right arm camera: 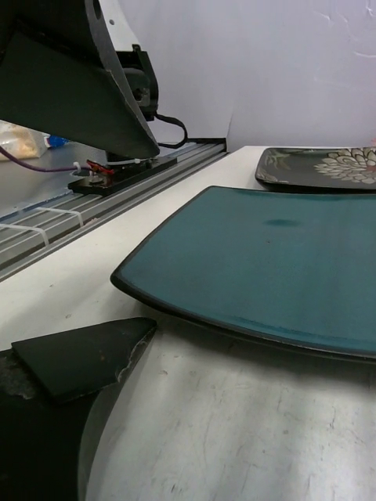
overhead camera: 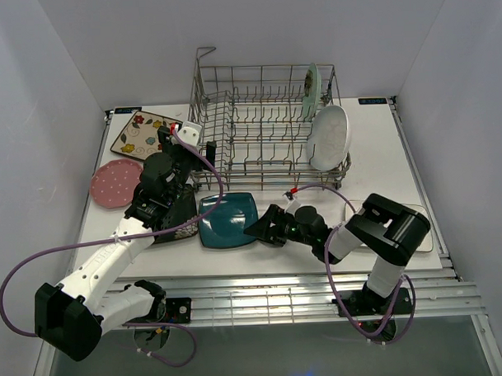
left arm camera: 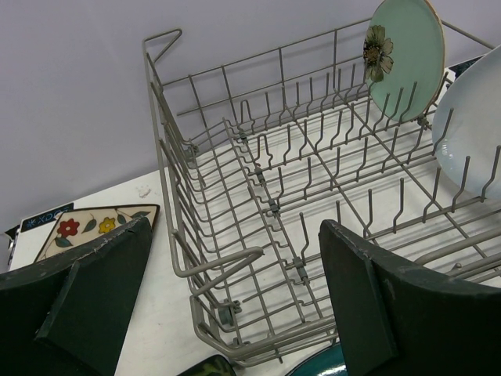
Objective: Load the plates into the dish rack
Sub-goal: Pick up the plate at the center of the board.
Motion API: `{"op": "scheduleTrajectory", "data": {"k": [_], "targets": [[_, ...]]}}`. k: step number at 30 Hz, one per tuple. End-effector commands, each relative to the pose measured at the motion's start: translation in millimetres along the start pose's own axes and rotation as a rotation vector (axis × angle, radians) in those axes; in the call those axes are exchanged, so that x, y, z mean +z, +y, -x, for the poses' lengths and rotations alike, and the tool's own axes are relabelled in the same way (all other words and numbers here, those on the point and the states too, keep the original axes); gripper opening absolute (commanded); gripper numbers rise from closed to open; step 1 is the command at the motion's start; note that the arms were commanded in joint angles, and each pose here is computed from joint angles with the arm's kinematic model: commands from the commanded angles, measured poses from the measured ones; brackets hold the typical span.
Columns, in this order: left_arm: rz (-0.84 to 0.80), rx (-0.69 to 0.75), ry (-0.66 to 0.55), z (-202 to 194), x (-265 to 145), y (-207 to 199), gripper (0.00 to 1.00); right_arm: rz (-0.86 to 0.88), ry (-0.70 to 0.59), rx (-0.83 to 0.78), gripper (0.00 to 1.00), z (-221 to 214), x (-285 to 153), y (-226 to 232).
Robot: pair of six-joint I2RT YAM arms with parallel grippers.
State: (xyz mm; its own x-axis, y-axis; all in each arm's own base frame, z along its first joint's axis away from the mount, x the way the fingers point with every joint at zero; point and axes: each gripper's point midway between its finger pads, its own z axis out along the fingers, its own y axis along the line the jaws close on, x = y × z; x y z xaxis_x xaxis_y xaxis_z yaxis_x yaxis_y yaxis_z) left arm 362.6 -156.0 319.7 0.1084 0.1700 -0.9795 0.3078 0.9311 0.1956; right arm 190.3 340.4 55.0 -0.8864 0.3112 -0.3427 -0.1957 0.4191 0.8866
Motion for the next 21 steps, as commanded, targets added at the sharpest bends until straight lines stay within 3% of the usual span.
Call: {"op": "scheduleTrajectory", "data": {"k": [1, 21], "targets": [[0.014, -0.002, -0.024, 6, -4, 4, 0.98, 0.113, -0.012, 0.031, 0.88, 3, 4, 23], [0.019, 0.006, -0.018, 4, -2, 4, 0.98, 0.104, -0.077, 0.133, 0.79, 9, 15, 10]]}}
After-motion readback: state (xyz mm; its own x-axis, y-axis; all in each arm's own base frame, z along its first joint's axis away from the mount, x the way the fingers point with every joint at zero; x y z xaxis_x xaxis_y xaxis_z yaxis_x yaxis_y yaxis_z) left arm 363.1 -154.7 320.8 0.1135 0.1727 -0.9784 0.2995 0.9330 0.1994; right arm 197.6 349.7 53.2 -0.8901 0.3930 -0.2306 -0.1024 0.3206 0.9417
